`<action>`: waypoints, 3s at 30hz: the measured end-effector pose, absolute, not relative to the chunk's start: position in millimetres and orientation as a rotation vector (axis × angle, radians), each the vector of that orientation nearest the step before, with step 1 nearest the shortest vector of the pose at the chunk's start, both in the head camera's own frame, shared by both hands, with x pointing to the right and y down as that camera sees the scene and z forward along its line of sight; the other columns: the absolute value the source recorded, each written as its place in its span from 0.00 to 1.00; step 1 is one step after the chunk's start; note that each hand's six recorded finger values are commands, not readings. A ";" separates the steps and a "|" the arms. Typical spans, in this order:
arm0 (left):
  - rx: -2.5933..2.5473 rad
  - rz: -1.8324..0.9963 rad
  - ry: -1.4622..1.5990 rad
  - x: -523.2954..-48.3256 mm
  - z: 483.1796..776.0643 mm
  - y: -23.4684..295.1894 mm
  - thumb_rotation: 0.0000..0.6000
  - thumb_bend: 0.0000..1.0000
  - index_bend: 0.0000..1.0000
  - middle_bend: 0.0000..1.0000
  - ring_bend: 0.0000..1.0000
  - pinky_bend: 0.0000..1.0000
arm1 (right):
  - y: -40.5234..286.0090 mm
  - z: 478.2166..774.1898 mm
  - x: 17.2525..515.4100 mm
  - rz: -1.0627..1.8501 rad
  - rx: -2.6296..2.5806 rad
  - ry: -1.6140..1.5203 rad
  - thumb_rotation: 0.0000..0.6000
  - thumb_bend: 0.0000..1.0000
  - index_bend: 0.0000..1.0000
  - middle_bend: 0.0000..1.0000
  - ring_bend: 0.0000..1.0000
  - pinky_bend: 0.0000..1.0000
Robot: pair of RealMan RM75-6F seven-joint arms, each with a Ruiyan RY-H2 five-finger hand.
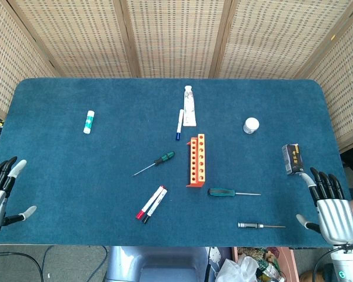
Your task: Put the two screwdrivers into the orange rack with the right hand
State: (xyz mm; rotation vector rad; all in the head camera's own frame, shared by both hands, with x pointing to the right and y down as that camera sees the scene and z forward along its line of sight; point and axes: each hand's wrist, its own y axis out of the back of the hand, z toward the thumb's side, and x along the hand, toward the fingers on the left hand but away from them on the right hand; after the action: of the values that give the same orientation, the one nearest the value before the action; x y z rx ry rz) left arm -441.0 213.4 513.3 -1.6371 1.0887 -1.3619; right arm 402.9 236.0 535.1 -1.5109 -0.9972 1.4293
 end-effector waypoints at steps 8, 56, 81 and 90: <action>-1.641 -1.359 1.084 -440.2 513.2 214.0 1.00 0.00 0.00 0.00 0.00 0.00 | 237.9 537.2 400.3 1.433 -1.522 -0.980 1.00 0.00 0.10 0.00 0.00 0.00; -1.635 -1.394 1.062 -438.4 522.3 212.1 1.00 0.00 0.00 0.00 0.00 0.00 | 295.5 674.0 324.9 1.416 -1.889 -0.556 1.00 0.27 0.45 0.00 0.00 0.00; -1.639 -1.397 1.059 -438.0 523.8 211.7 1.00 0.00 0.00 0.00 0.00 0.00 | 296.6 686.9 329.0 1.462 -1.912 -0.540 1.00 0.35 0.56 0.01 0.00 0.00; -1.639 -1.397 1.058 -437.6 523.9 211.8 1.00 0.00 0.00 0.00 0.00 0.00 | 294.6 684.1 329.7 1.460 -1.909 -0.547 1.00 0.38 0.58 0.04 0.00 0.00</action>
State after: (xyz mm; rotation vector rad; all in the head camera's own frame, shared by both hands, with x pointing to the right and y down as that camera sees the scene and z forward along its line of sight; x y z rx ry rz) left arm -437.6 211.8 523.9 -1.6386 1.0581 -1.3974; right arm 329.7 294.6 684.1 -1.9088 -0.5474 1.4600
